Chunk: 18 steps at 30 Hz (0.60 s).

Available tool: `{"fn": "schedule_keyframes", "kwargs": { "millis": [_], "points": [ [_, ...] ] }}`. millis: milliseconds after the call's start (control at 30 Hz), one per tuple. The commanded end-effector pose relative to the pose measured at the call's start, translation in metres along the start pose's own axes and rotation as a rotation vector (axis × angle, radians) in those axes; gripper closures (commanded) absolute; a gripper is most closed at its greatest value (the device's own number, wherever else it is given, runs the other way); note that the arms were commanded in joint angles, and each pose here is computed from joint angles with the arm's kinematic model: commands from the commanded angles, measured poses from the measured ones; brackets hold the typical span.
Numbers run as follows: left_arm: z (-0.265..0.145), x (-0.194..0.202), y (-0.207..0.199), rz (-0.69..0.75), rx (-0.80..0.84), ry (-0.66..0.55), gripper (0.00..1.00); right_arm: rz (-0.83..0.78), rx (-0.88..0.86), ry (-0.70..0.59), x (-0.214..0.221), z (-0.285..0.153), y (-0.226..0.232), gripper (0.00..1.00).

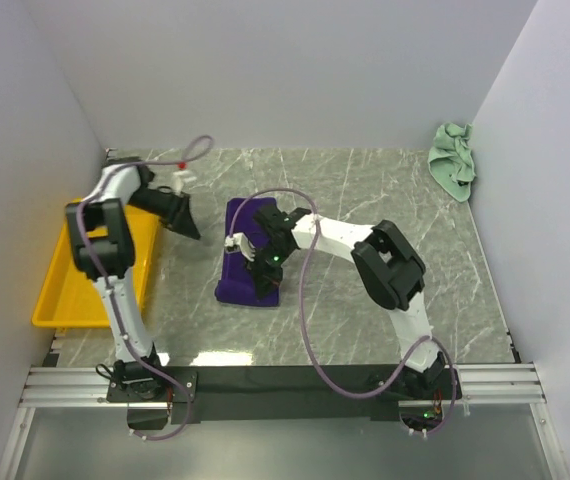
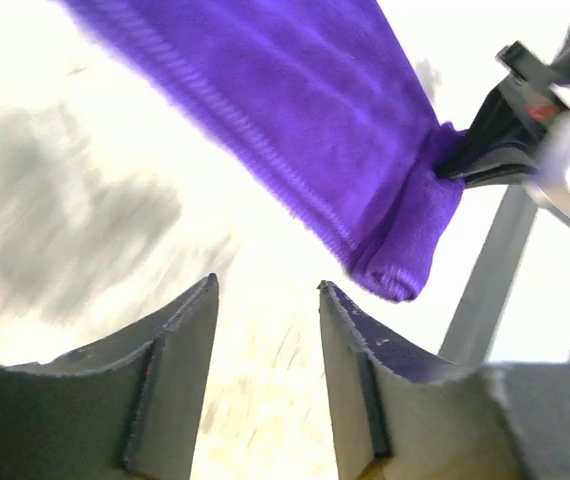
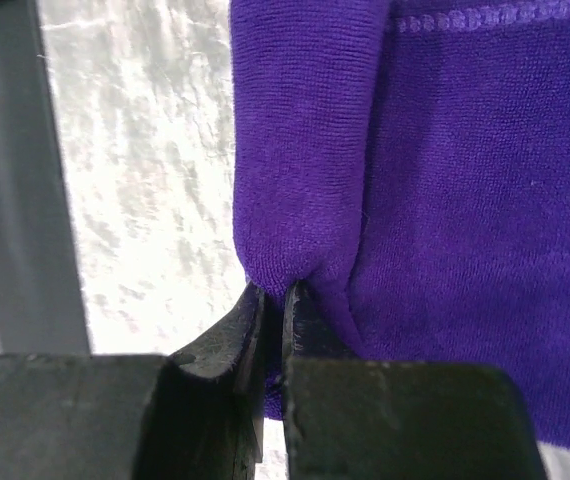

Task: Roll the towels
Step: Roll the towel

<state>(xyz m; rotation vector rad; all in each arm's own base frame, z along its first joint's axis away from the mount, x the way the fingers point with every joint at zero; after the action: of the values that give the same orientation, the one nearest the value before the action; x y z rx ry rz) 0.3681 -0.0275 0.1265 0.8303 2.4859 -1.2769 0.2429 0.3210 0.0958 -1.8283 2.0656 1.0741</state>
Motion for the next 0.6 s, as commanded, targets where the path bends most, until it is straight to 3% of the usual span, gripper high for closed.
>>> {"fn": "schedule_keyframes", "kwargs": {
  "millis": [0,167,300,500,567],
  "points": [
    [-0.047,-0.008,-0.030,0.095,-0.045,-0.191,0.49,0.201,-0.151,0.098,0.028,0.011,0.000,1.00],
    [-0.044,0.028,-0.051,0.160,-0.218,-0.244,0.47,0.283,-0.275,0.089,0.028,0.014,-0.009,1.00],
    [-0.045,0.040,-0.080,0.352,-0.385,-0.279,0.44,0.322,-0.304,0.080,0.030,0.017,-0.016,1.00],
    [0.022,0.058,-0.125,0.781,-0.371,-0.079,0.41,0.394,-0.338,0.112,0.036,0.028,-0.027,1.00],
    [0.040,0.067,-0.131,0.862,-0.360,-0.036,0.41,0.425,-0.338,0.111,0.040,0.031,-0.030,1.00]
  ]
}}
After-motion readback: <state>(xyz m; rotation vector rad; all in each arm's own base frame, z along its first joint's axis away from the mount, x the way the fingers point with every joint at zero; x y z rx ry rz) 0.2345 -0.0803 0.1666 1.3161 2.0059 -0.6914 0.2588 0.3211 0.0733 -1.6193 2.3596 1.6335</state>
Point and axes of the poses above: each gripper's point midway between its finger pads, its own z axis out along the fingers, its own y axis along the line the jaws close on, x = y × z, the point moved 8 cm from there along -z, back along the fingers, and after that the axes turned 3 degrees about -z, right-handed, at the moved point
